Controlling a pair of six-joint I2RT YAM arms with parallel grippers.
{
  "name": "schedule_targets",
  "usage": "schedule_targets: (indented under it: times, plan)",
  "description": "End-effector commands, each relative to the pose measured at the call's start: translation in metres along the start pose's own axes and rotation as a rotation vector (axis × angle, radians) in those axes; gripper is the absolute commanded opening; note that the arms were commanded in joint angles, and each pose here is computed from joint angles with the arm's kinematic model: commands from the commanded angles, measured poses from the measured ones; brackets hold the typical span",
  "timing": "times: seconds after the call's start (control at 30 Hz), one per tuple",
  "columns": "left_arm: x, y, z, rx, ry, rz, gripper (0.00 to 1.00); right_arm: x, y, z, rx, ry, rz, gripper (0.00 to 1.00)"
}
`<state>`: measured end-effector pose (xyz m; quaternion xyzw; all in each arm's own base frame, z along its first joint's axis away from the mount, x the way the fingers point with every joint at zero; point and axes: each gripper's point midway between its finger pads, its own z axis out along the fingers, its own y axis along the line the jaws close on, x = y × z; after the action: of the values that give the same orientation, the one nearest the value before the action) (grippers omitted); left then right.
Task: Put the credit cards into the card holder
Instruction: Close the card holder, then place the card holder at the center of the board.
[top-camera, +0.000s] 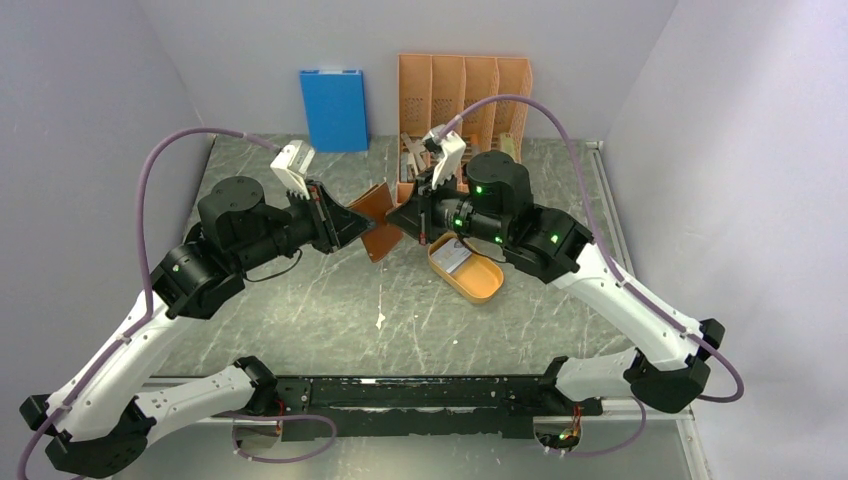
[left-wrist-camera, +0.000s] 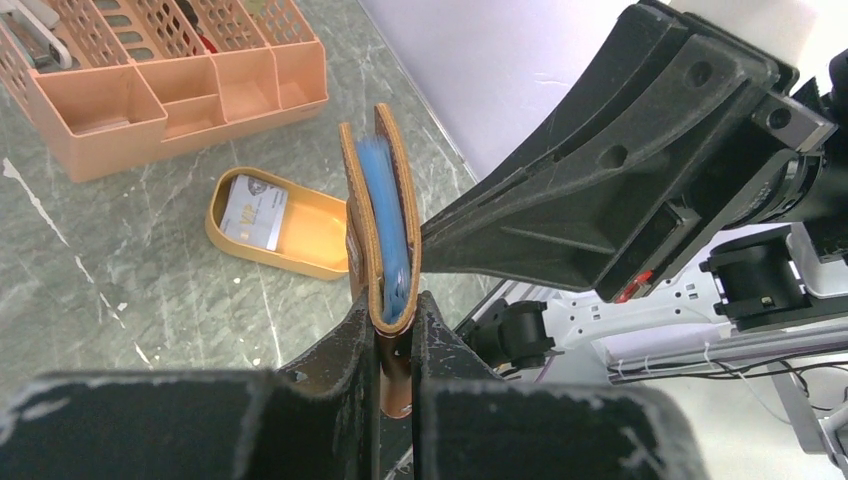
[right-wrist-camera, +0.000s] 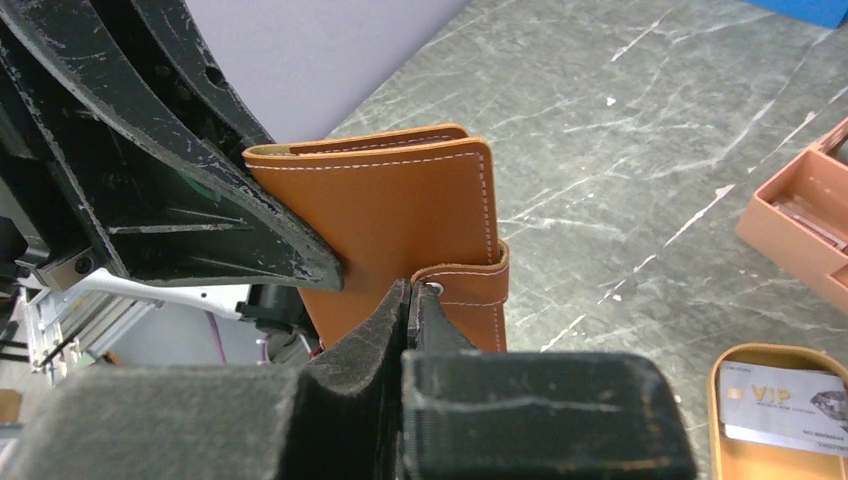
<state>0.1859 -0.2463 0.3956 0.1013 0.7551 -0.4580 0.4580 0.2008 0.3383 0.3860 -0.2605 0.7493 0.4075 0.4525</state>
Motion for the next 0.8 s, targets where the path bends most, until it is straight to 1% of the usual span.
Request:
schedule_targets:
  times: [0.0,0.13,0.2,0.23,0.3,0.33,0.37,0.43,0.47,0.53,0.57,0.6,0.63,0.67,0.77]
  plan:
    - [-0.019,-0.073,-0.014,0.333,-0.033,-0.024,0.05,0.015,0.016,0.021,-0.057,0.053,0.020,0.00]
    - [-0.020,-0.080,-0.017,0.372,-0.034,-0.030,0.05,0.019,0.019,0.025,-0.063,0.063,0.025,0.00]
    - [-0.021,-0.079,-0.018,0.365,-0.036,-0.030,0.05,0.019,0.018,0.025,-0.057,0.063,0.025,0.00]
    - [-0.021,-0.074,-0.016,0.335,-0.038,-0.027,0.05,0.019,0.017,0.024,-0.046,0.060,0.024,0.00]
    - [-0.021,-0.054,-0.014,0.222,-0.052,-0.009,0.05,0.016,0.013,0.013,-0.027,0.038,0.019,0.00]
    - [-0.019,-0.039,-0.013,0.149,-0.059,0.004,0.05,0.014,0.013,0.006,-0.023,0.022,0.016,0.10]
    - [-0.016,-0.024,-0.013,0.077,-0.061,0.017,0.05,0.012,0.012,-0.001,-0.019,0.007,0.011,0.27]
    - [-0.005,0.008,-0.011,-0.055,-0.049,0.042,0.05,0.011,0.010,-0.017,-0.010,-0.011,0.007,0.52]
    - [0.003,0.021,-0.009,-0.105,-0.035,0.048,0.05,0.012,0.010,-0.024,-0.006,-0.012,0.005,0.60]
    - [0.024,0.045,-0.005,-0.176,0.010,0.050,0.05,0.016,0.008,-0.036,-0.005,-0.022,0.009,0.71]
    - [0.034,0.053,-0.003,-0.192,0.032,0.048,0.05,0.018,0.008,-0.042,-0.006,-0.030,0.014,0.89]
    - [0.047,0.062,-0.001,-0.208,0.056,0.038,0.05,0.022,0.006,-0.046,-0.002,-0.031,0.017,0.95]
    - [0.059,0.071,0.002,-0.222,0.075,0.030,0.05,0.026,0.001,-0.049,0.019,-0.038,0.021,0.97]
    - [0.072,0.081,0.005,-0.234,0.091,0.021,0.05,0.030,-0.004,-0.053,0.037,-0.046,0.024,0.99]
    - [0.116,0.111,0.015,-0.266,0.144,-0.029,0.05,0.046,-0.023,-0.058,0.103,-0.070,0.037,1.00]
